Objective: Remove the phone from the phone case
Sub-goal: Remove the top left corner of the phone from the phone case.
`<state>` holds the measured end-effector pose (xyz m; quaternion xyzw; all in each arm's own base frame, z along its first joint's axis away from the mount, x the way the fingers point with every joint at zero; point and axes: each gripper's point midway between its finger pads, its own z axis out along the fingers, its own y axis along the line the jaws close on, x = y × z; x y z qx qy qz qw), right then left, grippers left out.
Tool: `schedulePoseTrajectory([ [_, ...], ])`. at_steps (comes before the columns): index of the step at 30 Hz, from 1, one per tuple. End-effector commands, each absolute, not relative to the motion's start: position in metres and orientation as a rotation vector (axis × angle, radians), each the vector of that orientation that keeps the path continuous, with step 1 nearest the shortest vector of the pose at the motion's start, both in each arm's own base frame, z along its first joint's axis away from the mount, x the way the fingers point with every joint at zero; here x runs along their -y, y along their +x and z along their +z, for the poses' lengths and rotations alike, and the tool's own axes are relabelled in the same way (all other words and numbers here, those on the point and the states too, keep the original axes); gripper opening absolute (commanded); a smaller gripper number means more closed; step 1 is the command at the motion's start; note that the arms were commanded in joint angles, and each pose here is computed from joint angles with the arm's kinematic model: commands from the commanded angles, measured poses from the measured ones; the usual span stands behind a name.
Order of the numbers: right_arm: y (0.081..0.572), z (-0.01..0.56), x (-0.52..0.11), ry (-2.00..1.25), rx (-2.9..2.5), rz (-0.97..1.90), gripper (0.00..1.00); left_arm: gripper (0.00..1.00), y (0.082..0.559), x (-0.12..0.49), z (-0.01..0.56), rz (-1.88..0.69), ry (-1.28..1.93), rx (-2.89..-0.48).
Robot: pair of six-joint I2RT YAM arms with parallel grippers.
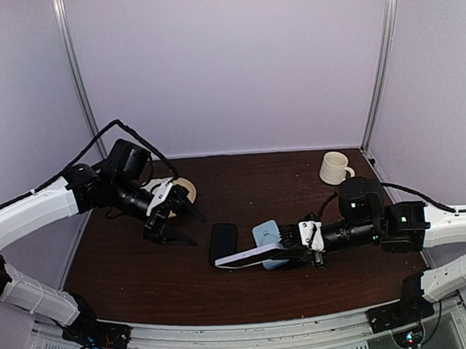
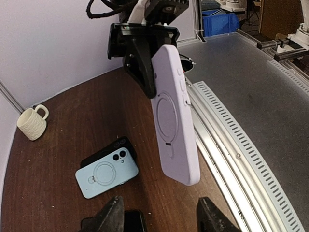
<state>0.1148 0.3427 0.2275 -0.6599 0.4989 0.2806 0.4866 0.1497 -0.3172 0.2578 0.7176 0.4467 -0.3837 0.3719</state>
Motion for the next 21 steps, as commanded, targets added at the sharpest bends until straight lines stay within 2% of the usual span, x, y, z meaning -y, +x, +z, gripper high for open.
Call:
schedulePoseTrajectory([
  [1,0.11,0.272,-0.346,-1.532,-1.084,0.713,0.0,0.56,0.139,0.315,0.259,-1.043,1.819,-1.071],
  [14,0.117,0.313,-0.359,-1.418,-1.011,0.746,0.0,0.58,0.126,0.32,0.245,-0.993,1.798,-0.983],
  [19,0.116,0.319,-0.366,-1.412,-0.995,0.781,0.0,0.52,0.119,0.324,0.24,-0.986,1.821,-0.978],
  [21,0.115,0.319,-0.369,-1.42,-0.991,0.797,0.0,0.47,0.118,0.323,0.242,-0.985,1.82,-0.972],
])
